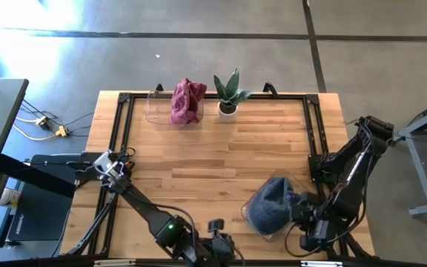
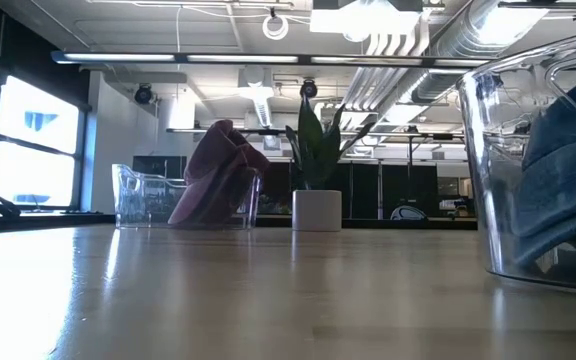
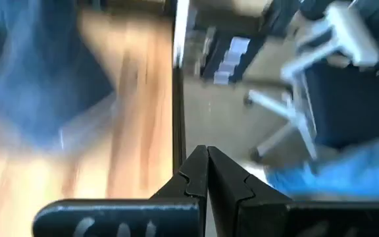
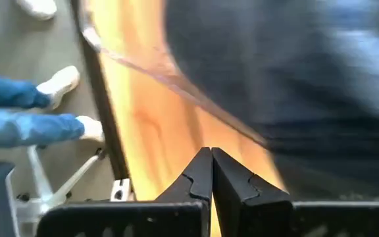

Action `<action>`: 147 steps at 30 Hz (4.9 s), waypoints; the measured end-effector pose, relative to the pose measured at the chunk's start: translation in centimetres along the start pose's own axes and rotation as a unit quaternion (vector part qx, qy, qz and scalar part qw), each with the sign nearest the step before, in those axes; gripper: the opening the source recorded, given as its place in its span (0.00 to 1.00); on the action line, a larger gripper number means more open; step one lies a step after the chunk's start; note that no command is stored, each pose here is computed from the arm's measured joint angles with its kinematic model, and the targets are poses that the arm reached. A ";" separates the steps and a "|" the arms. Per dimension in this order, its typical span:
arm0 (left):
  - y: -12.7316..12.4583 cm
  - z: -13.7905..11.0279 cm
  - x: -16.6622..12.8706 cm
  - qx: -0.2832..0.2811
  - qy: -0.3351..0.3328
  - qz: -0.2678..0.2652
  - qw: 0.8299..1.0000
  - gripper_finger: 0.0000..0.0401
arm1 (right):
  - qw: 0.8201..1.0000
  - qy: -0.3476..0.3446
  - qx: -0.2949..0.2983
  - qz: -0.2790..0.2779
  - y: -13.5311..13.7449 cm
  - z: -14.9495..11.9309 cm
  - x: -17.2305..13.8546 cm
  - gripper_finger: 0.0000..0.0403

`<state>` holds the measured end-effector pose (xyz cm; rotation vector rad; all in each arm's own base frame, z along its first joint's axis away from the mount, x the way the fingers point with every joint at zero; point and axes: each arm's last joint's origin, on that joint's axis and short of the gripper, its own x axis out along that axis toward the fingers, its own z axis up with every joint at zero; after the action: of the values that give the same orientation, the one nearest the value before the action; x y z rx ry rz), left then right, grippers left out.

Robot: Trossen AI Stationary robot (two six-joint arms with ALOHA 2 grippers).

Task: Pick & Place hat
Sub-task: Put the blue cap into the bottom transparent bin, then adjust the bottom transparent bin, then return to Home Position

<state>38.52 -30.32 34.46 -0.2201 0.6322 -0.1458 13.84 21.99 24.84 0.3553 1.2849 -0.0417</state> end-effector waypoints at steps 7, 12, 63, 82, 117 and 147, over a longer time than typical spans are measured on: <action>2.7 -1.6 2.9 -0.039 0.106 0.029 0.993 0.00 | 0.988 0.039 0.059 -0.138 -2.5 0.4 -1.4 0.00; 6.5 -2.7 5.9 -0.065 0.160 0.085 0.981 0.00 | 0.984 0.075 0.049 -0.156 -3.5 0.7 -0.8 0.00; 28.9 3.4 16.3 -0.059 0.037 -0.025 0.997 0.00 | 0.979 -0.027 -0.196 -0.052 -2.0 -1.6 -0.5 0.00; 27.4 3.7 16.5 -0.033 0.009 -0.055 0.998 0.00 | 0.964 -0.043 -0.248 -0.090 -4.2 -0.8 3.0 0.00; 6.5 2.6 1.6 -0.084 0.096 -0.009 0.992 0.00 | 0.986 -0.118 0.101 -0.066 -7.1 8.2 -3.5 0.00; 5.0 -2.9 7.7 -0.049 0.109 -0.008 0.993 0.00 | 0.932 0.235 0.276 -0.018 -8.1 2.0 2.0 0.00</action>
<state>43.25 -27.46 26.56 -0.3062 0.8552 -0.1556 14.43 14.11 21.52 0.8627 1.7486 -0.3748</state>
